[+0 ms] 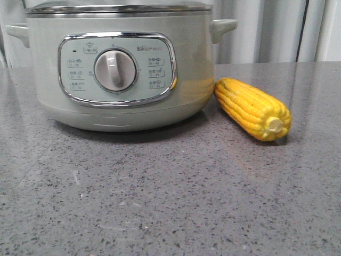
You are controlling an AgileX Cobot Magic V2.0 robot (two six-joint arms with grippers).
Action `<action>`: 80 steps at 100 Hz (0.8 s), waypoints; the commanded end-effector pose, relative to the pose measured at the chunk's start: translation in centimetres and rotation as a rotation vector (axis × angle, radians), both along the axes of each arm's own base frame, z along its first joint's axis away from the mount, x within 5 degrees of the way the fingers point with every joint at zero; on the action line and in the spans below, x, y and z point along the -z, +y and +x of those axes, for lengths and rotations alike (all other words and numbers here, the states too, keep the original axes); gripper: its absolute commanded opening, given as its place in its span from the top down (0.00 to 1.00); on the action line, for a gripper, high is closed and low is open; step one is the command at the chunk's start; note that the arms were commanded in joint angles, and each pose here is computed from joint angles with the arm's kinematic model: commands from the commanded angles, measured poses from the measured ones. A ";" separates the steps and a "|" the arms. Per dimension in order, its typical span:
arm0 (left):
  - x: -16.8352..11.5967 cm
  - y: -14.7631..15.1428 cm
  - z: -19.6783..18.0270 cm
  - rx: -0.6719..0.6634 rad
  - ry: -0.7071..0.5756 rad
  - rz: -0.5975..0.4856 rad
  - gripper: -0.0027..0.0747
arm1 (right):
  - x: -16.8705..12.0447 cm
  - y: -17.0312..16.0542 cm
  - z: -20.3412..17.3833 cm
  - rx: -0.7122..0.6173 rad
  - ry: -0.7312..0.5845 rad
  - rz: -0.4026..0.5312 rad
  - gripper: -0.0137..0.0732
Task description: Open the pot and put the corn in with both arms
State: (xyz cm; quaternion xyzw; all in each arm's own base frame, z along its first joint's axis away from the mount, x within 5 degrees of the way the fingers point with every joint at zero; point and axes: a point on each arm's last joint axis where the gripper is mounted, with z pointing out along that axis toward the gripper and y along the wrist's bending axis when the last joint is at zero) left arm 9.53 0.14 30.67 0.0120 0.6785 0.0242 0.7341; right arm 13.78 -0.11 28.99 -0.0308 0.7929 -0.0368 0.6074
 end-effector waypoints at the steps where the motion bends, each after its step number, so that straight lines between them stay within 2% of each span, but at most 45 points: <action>1: -1.7 0.2 0.6 -0.006 -0.108 -0.073 0.33 | -1.1 0.2 0.9 -0.014 -0.054 0.021 0.92; 11: -1.6 0.0 1.5 0.008 -0.100 -0.102 0.31 | -0.7 0.2 1.4 -0.014 -0.030 0.020 0.92; 32: -2.8 -2.2 4.0 0.167 -0.120 -0.111 0.37 | -0.9 0.2 1.4 -0.020 -0.052 0.022 0.92; 58: -3.6 -8.5 8.6 0.427 -0.045 -0.108 0.37 | -0.9 0.2 1.4 -0.020 -0.052 0.022 0.92; 80: -3.7 -13.6 12.0 0.540 -0.044 -0.107 0.37 | -0.9 0.2 1.4 -0.020 -0.052 0.022 0.92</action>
